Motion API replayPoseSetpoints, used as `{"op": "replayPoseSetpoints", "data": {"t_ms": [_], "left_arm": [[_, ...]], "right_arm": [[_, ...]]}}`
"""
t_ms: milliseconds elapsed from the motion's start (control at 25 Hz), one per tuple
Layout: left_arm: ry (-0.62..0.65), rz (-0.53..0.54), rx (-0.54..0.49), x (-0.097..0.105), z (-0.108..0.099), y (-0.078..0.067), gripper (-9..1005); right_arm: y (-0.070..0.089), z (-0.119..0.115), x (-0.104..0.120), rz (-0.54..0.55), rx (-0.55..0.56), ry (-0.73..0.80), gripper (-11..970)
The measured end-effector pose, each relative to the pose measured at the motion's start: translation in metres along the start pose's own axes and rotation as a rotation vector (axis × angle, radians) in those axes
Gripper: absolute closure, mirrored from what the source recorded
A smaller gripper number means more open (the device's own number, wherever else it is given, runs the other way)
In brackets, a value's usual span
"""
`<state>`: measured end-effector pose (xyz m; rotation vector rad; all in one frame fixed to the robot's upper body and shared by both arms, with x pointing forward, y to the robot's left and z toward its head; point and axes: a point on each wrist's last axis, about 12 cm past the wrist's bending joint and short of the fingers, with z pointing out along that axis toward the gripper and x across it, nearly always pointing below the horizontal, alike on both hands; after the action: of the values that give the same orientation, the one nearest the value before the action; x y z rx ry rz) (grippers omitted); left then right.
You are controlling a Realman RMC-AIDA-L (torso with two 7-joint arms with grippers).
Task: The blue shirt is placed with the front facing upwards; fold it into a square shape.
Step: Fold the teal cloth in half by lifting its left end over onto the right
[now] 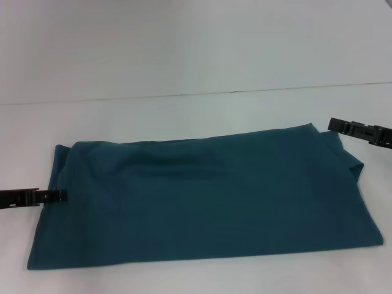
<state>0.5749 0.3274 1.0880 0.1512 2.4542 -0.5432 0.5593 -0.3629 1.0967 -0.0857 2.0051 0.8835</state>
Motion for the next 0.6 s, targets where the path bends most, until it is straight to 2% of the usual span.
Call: {"op": "replayPoseSetpoints", "data": {"t_ms": [600], "left_arm": [[0.097, 0.022, -0.034, -0.0092, 0.0066, -0.0081, 115]], "right_arm": [[-0.0006, -0.0061, 0.0006, 0.006, -0.010, -0.004, 14]]}}
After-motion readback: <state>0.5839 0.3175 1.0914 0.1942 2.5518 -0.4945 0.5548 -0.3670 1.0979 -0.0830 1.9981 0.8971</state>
